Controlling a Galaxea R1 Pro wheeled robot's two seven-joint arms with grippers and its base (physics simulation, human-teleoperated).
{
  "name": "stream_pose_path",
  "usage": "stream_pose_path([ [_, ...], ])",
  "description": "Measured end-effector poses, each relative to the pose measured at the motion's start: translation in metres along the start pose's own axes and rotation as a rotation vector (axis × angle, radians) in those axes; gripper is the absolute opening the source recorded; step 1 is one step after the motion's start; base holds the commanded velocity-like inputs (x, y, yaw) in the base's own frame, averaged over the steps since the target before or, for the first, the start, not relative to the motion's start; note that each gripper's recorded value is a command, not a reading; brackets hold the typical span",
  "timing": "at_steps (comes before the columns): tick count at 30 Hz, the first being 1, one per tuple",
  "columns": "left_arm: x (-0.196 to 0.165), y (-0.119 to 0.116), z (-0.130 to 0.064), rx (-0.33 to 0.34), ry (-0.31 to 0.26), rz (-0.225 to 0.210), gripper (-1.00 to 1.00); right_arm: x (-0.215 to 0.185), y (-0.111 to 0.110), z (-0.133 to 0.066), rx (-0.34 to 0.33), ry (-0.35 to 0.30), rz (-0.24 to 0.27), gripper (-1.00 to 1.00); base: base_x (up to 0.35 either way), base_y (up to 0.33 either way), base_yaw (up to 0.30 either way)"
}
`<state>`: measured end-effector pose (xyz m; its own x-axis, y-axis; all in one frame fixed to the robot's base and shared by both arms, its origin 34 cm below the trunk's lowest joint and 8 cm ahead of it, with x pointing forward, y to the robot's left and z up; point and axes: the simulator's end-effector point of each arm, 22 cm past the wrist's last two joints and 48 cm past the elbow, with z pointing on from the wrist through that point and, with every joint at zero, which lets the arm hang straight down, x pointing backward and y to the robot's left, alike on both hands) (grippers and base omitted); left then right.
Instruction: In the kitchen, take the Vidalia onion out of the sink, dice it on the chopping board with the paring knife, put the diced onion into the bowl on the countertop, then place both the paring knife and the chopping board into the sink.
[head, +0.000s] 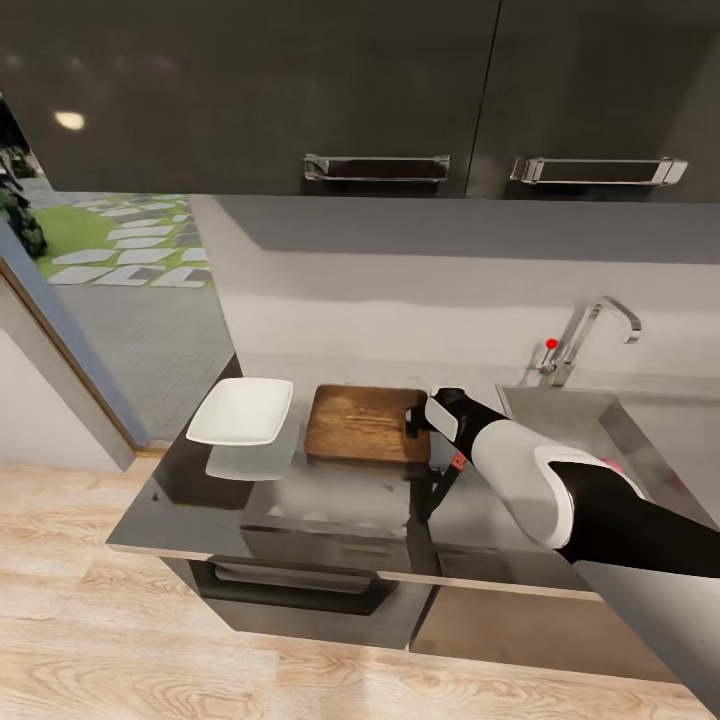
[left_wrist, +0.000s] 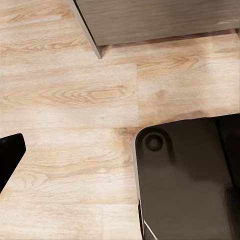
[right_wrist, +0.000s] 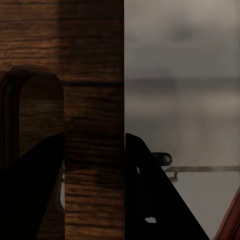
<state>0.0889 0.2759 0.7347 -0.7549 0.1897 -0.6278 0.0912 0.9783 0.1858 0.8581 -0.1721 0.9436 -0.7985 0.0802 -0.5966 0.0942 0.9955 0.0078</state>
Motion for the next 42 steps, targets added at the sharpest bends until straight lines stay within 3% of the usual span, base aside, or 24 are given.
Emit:
stream_pose_path([
  [24,0.0,0.0,0.0,0.0,0.0,0.0,1.0,0.001,-0.008,0.001,0.009,0.008,0.004,-1.0,0.0,0.0,0.0],
  [25,0.0,0.0,0.0,0.0,0.0,0.0,1.0,0.001,-0.008,0.001,0.01,0.008,0.003,1.0,0.0,0.0,0.0],
  [42,0.0,0.0,0.0,0.0,0.001,0.0,1.0,0.001,-0.009,0.002,0.01,0.006,0.005,1.0,0.0,0.0,0.0],
])
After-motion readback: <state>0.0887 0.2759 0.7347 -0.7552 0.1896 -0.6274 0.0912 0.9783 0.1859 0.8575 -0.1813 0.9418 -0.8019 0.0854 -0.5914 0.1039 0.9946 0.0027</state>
